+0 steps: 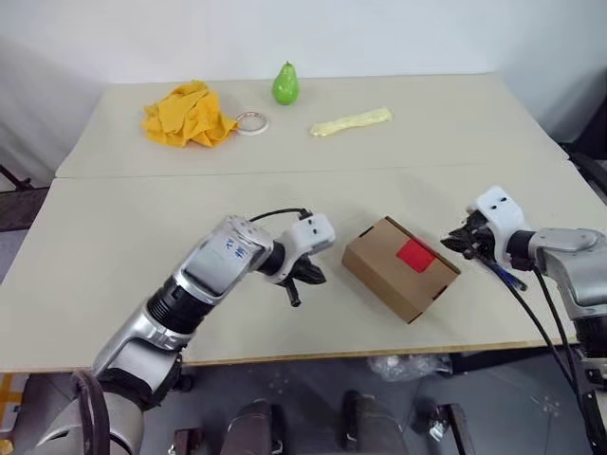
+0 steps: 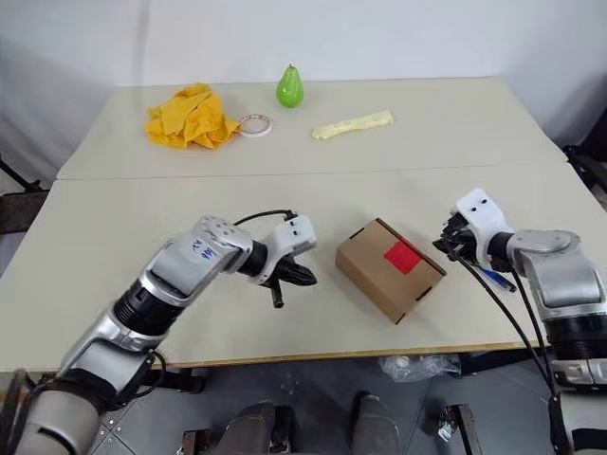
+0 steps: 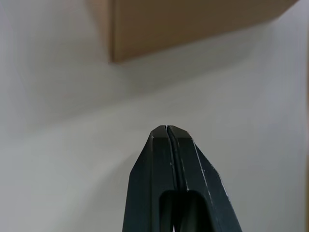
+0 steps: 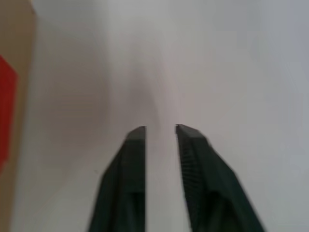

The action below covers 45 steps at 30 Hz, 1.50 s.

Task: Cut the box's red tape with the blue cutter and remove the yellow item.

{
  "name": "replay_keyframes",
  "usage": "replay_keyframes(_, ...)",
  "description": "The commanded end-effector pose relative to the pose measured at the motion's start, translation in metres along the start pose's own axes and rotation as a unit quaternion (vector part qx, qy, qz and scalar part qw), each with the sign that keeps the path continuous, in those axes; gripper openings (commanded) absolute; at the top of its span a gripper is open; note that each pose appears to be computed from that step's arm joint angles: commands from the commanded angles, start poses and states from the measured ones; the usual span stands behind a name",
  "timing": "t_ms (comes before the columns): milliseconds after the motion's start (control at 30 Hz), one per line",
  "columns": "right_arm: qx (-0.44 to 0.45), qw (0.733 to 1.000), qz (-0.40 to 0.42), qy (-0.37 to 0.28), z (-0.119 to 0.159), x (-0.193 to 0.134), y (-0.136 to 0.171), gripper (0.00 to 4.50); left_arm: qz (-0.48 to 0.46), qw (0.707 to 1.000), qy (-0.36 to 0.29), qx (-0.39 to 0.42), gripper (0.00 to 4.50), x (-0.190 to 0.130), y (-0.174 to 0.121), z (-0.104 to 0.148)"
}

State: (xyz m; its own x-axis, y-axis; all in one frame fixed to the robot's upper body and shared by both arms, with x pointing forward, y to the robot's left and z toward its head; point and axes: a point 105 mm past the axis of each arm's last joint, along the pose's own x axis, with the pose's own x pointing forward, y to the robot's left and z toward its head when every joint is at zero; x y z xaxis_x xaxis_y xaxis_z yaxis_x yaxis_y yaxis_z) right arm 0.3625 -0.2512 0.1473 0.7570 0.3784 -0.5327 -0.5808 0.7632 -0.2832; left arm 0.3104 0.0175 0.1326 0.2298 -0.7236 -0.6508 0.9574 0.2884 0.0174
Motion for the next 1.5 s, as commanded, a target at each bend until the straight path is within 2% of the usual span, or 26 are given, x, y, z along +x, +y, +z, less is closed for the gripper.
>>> replay_keyframes(33,-0.016,1.000,0.022,0.004,0.004,0.002,0.011,0.03,0.023,0.999,-0.048,0.009,0.00,0.001,-0.001,0.018)
replay_keyframes(133,-0.013,0.997,0.072,-0.003,0.015,0.000,0.038,0.03,0.050,0.995,-0.084,-0.020,0.00,0.006,0.006,0.031)
replay_keyframes(233,-0.022,0.996,0.087,-0.006,0.021,-0.005,0.053,0.03,0.077,0.992,-0.096,-0.028,0.00,0.007,0.015,0.036)
replay_keyframes(367,-0.008,0.996,0.085,-0.030,0.035,-0.005,0.066,0.03,0.102,0.990,-0.097,-0.020,0.00,0.008,0.027,0.040)
replay_keyframes(533,-0.001,0.996,0.078,-0.034,0.038,-0.002,0.074,0.03,0.110,0.989,-0.097,-0.009,0.00,0.008,0.033,0.044)
replay_keyframes(767,0.009,0.999,0.037,-0.032,0.034,0.003,0.067,0.03,0.117,0.989,-0.092,0.002,0.00,0.006,0.039,0.047)
replay_keyframes(900,-0.052,0.998,-0.025,0.007,0.024,-0.023,0.043,0.03,0.140,0.987,-0.077,0.015,0.00,-0.008,0.052,0.044)
replay_keyframes(967,-0.046,0.997,-0.055,0.004,0.026,-0.034,0.032,0.03,0.152,0.985,-0.081,0.016,0.00,-0.017,0.060,0.045)
replay_keyframes(1100,0.004,0.997,-0.073,0.001,0.034,-0.060,0.026,0.87,0.162,0.979,-0.122,0.017,0.00,-0.037,0.074,0.058)
replay_keyframes(1167,0.032,0.995,-0.092,-0.024,0.046,-0.069,0.022,1.57,0.121,0.977,-0.177,0.022,0.00,-0.043,0.065,0.078)
replay_keyframes(1233,0.054,0.993,-0.091,-0.043,0.055,-0.073,0.026,2.22,0.082,0.976,-0.200,0.026,0.00,-0.043,0.054,0.089)
replay_keyframes(1333,0.089,0.991,-0.069,-0.066,0.066,-0.070,0.042,3.25,0.028,0.982,-0.180,0.051,0.00,-0.030,0.035,0.088)
replay_keyframes(1433,0.107,0.991,-0.070,-0.043,0.056,-0.063,0.052,4.28,-0.011,0.986,-0.155,0.067,0.00,-0.021,0.022,0.083)
replay_keyframes(1467,0.111,0.991,-0.072,-0.032,0.051,-0.060,0.054,4.48,-0.021,0.987,-0.143,0.075,0.00,-0.018,0.018,0.080)
replay_keyframes(1500,0.114,0.991,-0.073,-0.025,0.047,-0.058,0.056,4.48,-0.028,0.987,-0.135,0.080,0.00,-0.017,0.016,0.078)
